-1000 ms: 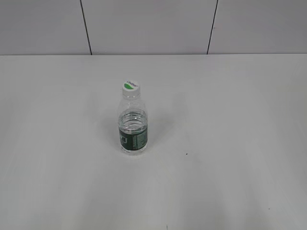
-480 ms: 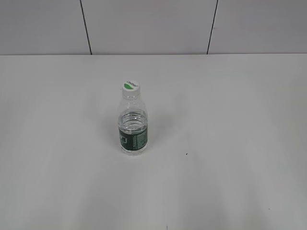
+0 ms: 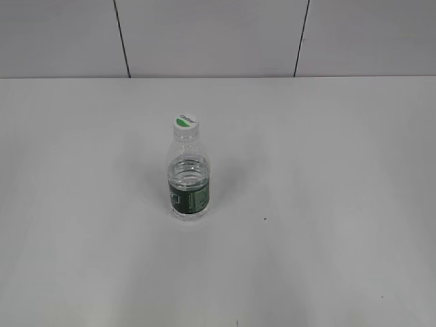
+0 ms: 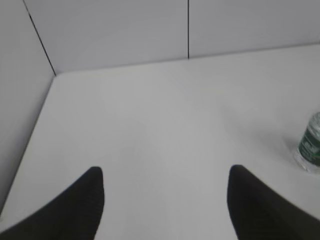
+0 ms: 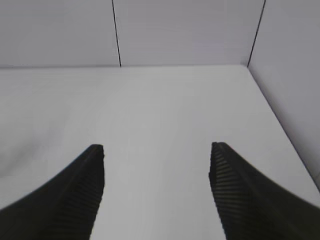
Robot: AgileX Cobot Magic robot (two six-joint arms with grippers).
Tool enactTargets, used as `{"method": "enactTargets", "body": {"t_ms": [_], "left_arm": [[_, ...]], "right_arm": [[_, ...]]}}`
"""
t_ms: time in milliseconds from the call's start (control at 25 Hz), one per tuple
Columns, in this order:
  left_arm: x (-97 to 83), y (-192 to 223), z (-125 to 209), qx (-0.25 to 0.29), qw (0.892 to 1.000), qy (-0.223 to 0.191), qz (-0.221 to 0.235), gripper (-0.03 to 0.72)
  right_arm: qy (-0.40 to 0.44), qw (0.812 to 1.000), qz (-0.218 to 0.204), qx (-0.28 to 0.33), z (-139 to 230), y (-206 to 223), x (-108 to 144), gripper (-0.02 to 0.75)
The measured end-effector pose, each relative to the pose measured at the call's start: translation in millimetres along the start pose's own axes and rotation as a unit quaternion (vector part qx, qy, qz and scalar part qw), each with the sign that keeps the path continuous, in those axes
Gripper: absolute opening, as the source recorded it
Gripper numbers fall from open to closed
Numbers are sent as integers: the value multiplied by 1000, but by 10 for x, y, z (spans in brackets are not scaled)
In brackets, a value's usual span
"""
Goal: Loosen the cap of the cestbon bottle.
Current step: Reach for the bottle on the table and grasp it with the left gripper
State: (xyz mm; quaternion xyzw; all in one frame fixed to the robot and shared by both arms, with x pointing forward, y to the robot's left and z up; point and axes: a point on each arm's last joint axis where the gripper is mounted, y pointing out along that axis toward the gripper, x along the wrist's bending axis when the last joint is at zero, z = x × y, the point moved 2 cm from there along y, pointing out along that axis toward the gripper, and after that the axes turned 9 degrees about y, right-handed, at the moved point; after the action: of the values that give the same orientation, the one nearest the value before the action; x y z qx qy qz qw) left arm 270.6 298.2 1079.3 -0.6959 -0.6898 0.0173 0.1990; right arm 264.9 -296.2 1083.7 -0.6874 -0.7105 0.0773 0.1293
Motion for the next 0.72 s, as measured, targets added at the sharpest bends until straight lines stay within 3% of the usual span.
{"method": "enactTargets", "body": {"t_ms": [200, 360, 720], "left_arm": [[44, 201, -197, -74, 997, -8, -2, 470], [33, 457, -256, -111, 994, -13, 12, 470], [-87, 1139, -349, -86, 995, 0, 52, 470]], "right_arm": [[-3, 996, -7, -87, -336, 197, 25, 505], [-31, 992, -5, -124, -543, 430, 33, 505], [-28, 989, -1, -143, -760, 1057, 30, 505]]}}
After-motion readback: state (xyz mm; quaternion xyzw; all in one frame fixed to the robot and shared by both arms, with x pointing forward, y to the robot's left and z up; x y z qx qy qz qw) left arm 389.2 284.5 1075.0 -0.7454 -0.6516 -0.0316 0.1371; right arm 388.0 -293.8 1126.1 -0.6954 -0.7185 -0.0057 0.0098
